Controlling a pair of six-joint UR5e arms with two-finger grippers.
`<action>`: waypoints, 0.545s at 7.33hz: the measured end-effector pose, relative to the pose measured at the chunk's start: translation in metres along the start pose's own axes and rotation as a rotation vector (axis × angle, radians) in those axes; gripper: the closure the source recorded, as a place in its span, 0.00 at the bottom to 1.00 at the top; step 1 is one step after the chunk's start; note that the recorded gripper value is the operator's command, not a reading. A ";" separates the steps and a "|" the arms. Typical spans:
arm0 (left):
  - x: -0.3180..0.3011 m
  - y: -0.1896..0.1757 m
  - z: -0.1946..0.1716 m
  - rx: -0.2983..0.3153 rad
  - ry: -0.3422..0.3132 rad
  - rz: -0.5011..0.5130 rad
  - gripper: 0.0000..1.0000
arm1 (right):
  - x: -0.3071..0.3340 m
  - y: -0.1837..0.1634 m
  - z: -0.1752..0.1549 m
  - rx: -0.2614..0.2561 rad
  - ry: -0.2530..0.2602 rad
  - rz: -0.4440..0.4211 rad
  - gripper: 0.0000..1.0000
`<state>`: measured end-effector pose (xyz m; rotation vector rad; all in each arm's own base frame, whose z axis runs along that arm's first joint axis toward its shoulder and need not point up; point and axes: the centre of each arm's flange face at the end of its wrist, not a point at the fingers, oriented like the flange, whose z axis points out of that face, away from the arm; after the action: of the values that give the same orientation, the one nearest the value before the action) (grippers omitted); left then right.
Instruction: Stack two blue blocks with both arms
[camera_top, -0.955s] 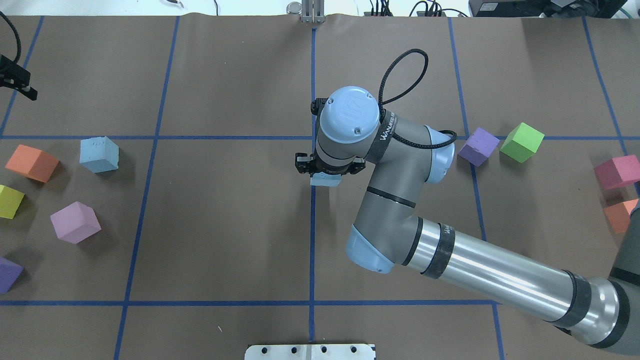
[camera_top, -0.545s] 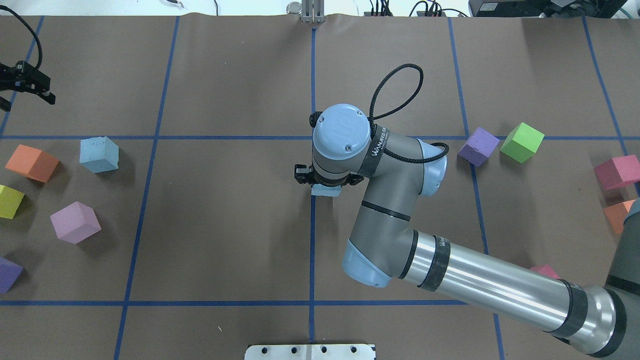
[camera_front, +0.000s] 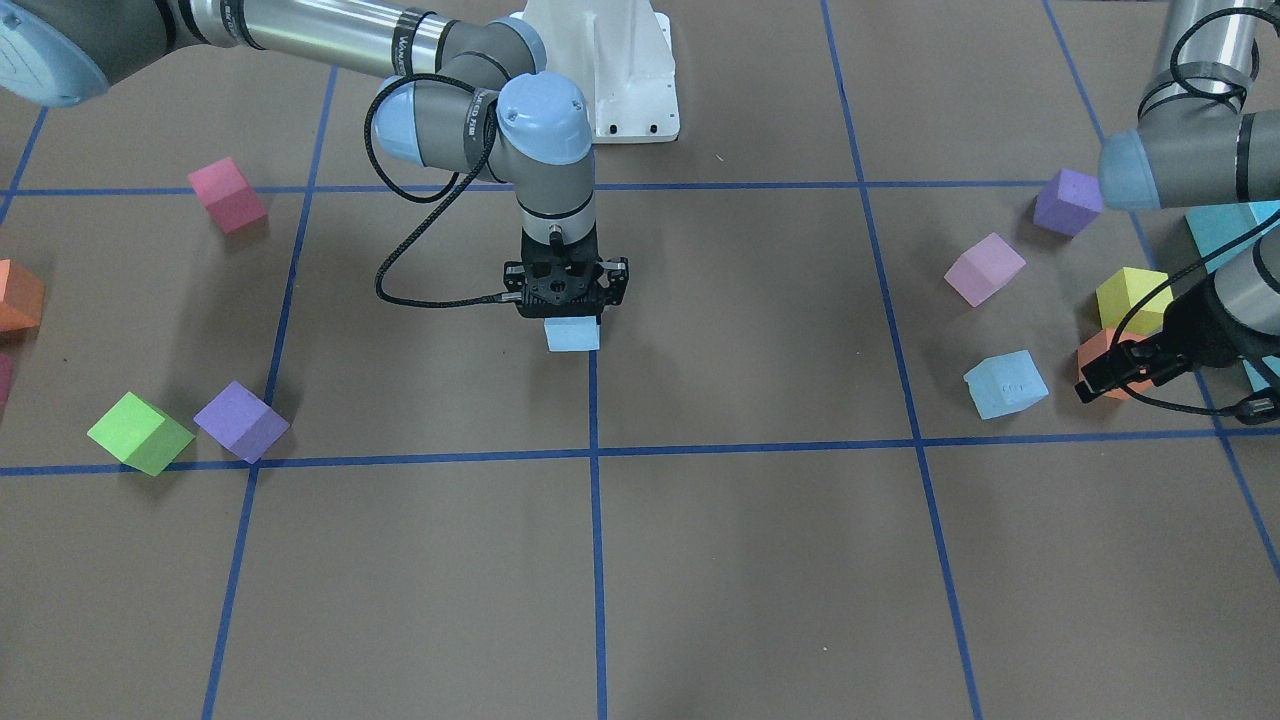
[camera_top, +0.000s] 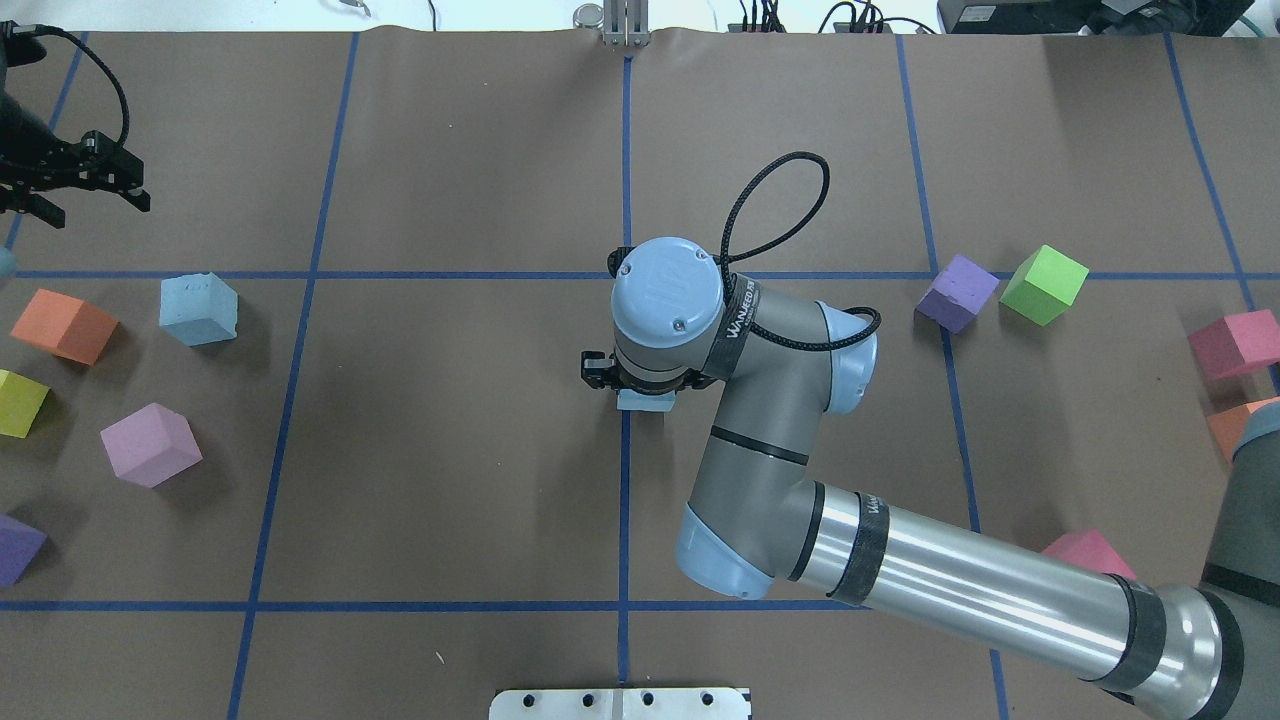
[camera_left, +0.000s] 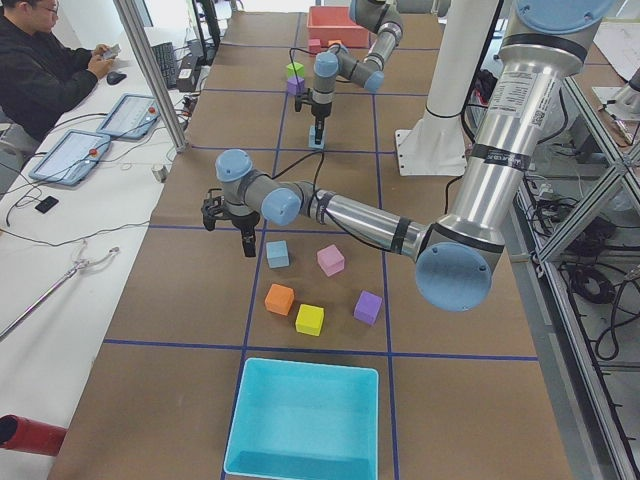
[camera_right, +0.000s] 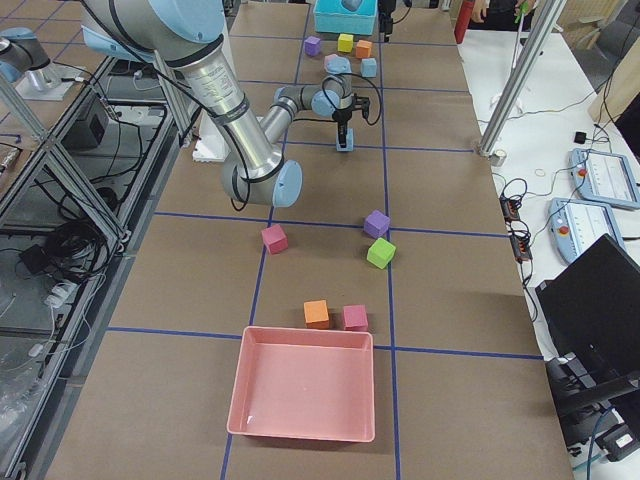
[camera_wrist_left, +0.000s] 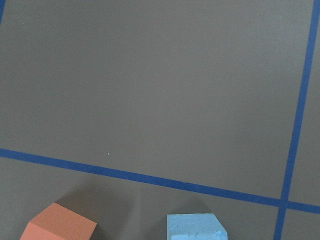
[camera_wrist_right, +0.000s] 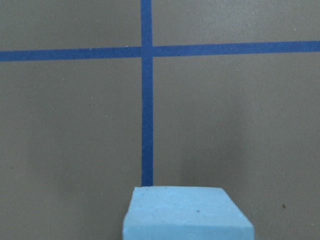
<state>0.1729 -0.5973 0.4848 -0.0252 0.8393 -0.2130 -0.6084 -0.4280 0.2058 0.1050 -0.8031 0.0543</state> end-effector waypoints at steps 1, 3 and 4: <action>0.003 0.000 0.001 0.004 -0.002 -0.012 0.00 | 0.000 0.002 0.002 -0.002 0.002 0.002 0.40; 0.010 0.001 0.003 0.010 -0.009 -0.024 0.00 | -0.005 0.004 0.007 -0.006 0.007 0.006 0.38; 0.011 0.002 0.004 0.011 -0.010 -0.031 0.00 | -0.011 0.004 0.009 -0.008 0.009 0.006 0.37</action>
<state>0.1837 -0.5982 0.4793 -0.0290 0.8279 -0.2462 -0.6230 -0.4254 0.2041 0.0951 -0.7949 0.0574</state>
